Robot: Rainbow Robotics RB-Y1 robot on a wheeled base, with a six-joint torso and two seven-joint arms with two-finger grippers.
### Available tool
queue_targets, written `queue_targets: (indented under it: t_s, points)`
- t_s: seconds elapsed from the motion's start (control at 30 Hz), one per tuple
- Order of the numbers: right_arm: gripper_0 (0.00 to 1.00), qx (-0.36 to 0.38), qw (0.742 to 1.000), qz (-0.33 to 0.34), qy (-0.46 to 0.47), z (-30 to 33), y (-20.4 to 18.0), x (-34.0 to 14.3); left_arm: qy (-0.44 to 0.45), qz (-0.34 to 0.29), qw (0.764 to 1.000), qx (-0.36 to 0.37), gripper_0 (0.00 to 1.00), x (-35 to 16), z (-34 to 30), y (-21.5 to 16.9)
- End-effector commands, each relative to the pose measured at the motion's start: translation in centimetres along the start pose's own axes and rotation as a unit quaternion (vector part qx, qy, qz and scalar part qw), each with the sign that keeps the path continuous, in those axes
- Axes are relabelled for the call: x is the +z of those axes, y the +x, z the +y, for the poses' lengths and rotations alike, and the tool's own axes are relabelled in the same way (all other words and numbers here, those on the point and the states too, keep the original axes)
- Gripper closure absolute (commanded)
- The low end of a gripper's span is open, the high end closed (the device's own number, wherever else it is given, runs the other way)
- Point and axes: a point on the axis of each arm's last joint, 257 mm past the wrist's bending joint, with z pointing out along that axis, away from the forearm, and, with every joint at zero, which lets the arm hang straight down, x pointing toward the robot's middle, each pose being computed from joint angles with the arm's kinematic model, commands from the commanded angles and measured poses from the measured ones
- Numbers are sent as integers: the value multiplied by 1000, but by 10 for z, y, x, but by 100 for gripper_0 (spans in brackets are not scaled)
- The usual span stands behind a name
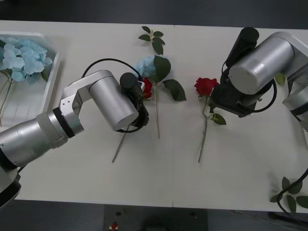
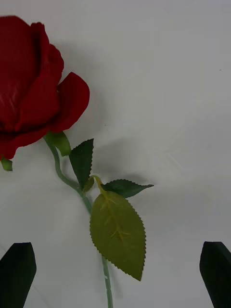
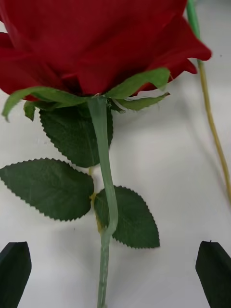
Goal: Put the red flowers into the right box and the blue flowers into the left box
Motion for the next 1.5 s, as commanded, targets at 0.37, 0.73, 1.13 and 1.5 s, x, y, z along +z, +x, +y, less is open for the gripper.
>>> queue_targets:
  t_s: [0.37, 0.73, 1.13, 1.5]
  points:
    - [1, -12, 999, -28, -31, 26, 15, 30, -18, -32, 999, -16, 0, 8, 6, -40]
    - [1, -76, 994, -53, -57, 39, 2, 37, -32, -40, 999, -9, 0, 21, 17, -37]
    - [1, -147, 985, -56, -74, 49, 4, 44, -33, -41, 999, -9, 100, 21, 17, -37]
    - [1, -162, 981, -75, -79, 52, 9, 87, -35, -42, 998, -11, 100, 21, 21, -38]
